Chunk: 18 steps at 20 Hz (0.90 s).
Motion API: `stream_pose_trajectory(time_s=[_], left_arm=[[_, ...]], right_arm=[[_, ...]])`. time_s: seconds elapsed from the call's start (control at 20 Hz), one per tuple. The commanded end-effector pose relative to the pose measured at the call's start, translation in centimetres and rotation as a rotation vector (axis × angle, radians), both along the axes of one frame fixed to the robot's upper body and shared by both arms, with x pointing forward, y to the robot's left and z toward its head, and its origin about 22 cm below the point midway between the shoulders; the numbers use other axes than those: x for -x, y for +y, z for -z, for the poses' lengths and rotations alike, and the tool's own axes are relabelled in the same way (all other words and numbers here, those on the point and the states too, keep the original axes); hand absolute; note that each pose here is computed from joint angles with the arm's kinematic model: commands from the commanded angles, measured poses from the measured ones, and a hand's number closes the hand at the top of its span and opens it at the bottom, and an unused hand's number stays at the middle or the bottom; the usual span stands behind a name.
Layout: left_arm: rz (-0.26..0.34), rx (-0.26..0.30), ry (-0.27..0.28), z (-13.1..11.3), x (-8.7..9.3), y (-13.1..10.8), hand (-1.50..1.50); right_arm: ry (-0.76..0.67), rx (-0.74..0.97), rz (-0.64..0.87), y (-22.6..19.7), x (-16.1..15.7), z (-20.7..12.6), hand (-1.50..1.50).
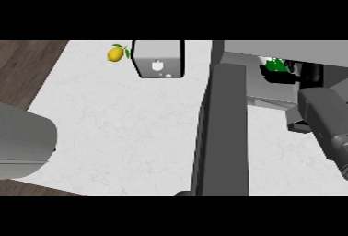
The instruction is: Pick up the milk, place it into the microwave and close the microwave
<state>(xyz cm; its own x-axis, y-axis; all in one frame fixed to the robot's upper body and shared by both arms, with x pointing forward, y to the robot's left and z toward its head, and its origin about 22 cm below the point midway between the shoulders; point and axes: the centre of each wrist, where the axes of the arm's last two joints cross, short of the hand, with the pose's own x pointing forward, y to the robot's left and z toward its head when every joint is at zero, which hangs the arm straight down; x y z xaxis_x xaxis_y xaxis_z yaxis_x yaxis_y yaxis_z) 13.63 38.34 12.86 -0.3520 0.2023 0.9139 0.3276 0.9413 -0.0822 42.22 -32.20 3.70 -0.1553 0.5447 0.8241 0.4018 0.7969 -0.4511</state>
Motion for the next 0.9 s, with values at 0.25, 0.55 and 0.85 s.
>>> stream_pose_trajectory(time_s=[0.25, 0.55, 0.85], left_arm=[[-0.009, -0.018, -0.003, -0.1, -0.6, 0.3, -1.50], [0.000, -0.058, -0.005, -0.6, -1.2, 0.3, -1.50], [0.007, -0.064, -0.016, -0.7, -1.3, -0.1, -1.50]], right_arm=[[-0.029, 0.017, 0.026, -1.5, -0.4, -1.9, 1.50], [-0.022, 0.028, 0.019, -1.9, -0.4, -2.2, 1.50], [0.023, 0.226, 0.189, -4.8, 1.1, -1.5, 1.50]])
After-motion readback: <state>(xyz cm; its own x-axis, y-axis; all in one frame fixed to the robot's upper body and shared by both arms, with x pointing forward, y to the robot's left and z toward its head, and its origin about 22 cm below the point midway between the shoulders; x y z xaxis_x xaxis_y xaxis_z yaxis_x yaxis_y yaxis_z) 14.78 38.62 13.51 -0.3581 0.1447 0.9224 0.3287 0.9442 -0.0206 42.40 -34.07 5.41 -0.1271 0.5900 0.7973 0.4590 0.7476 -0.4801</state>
